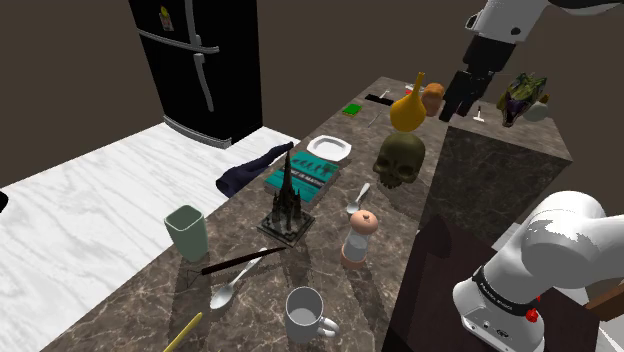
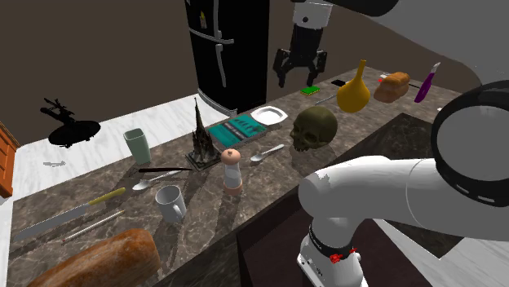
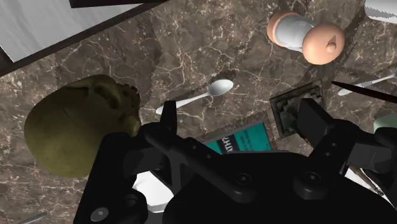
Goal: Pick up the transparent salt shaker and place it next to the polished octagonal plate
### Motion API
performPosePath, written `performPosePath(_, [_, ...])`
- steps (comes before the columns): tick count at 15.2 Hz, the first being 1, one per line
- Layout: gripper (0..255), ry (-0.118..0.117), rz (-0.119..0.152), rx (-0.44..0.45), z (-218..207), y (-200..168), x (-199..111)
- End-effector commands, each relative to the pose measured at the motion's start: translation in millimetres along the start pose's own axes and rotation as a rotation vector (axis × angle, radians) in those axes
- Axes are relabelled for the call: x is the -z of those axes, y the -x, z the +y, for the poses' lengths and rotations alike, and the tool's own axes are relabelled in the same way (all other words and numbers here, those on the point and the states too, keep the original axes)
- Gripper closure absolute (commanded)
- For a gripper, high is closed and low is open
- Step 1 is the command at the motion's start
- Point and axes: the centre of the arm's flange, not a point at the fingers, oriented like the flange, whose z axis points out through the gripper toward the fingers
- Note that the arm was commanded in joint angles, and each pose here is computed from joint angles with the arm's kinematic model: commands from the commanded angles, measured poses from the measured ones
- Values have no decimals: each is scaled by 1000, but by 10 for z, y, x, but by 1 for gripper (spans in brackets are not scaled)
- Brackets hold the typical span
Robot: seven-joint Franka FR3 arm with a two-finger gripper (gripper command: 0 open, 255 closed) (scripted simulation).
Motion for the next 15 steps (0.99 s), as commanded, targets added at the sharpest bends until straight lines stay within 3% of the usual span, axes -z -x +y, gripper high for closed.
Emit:
performPosePath(1, [0,0,0,0,0,0,0])
performPosePath(15, [0,-75,-34,2,-1012,-245,-1456])
